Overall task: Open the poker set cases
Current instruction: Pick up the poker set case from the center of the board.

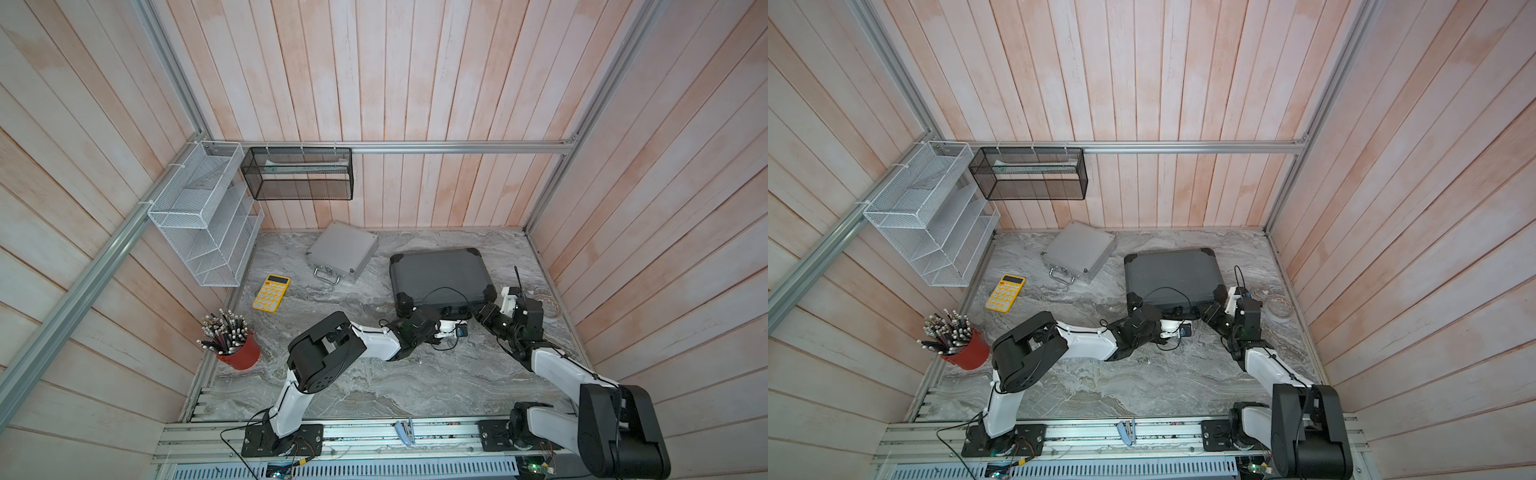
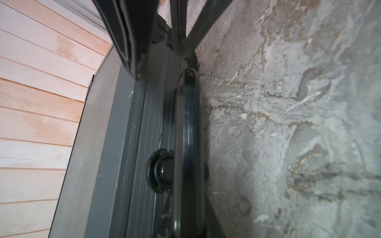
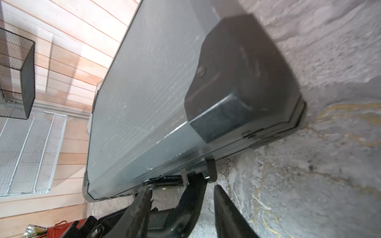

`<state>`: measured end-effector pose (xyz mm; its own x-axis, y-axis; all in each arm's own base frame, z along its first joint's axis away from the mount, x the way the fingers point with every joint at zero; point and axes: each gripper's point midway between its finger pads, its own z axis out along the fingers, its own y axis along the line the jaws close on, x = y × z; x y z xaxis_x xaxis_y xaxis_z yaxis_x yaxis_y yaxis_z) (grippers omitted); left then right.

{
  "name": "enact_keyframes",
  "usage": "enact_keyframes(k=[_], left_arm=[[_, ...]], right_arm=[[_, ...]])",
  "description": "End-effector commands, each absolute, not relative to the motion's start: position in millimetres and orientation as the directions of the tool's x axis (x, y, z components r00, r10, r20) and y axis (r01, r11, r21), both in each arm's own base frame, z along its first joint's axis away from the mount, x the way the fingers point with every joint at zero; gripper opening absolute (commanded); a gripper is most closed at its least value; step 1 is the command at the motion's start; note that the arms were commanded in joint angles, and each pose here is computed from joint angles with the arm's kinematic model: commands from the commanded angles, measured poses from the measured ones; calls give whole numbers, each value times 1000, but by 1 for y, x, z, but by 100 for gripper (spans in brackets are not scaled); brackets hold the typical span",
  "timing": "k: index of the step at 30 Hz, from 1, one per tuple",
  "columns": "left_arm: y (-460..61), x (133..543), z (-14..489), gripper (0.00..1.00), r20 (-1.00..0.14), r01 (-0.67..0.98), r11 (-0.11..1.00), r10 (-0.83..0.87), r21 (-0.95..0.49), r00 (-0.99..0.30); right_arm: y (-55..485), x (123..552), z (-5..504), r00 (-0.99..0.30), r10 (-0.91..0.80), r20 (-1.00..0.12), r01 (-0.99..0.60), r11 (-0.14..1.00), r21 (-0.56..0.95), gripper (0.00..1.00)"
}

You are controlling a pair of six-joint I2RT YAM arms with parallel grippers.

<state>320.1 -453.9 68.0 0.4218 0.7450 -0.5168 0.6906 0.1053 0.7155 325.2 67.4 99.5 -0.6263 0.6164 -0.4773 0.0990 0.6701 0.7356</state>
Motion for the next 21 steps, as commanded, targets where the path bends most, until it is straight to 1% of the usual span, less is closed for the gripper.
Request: enact_keyframes(k=[1,8,15,16,21], left_arm=[[-444,322,35,0,-528,751,116,780,650,336],[-445,325,48,0,-560,762,141,762,632,324],[-463,324,90,0,-665,813,186,686,552,295],[-456,339,96,0,-679,814,215,683,539,269],[-461,347,115,0,-717,844,220,653,489,245]], right_arm=[[54,319,101,-619,614,-489,127,693,710,52],[31,305,94,-604,632,-486,194,708,679,55],[41,296,78,-647,625,-436,184,683,707,55],[42,295,77,-651,623,-434,181,682,709,55],[49,291,69,-676,613,-409,164,666,728,54]])
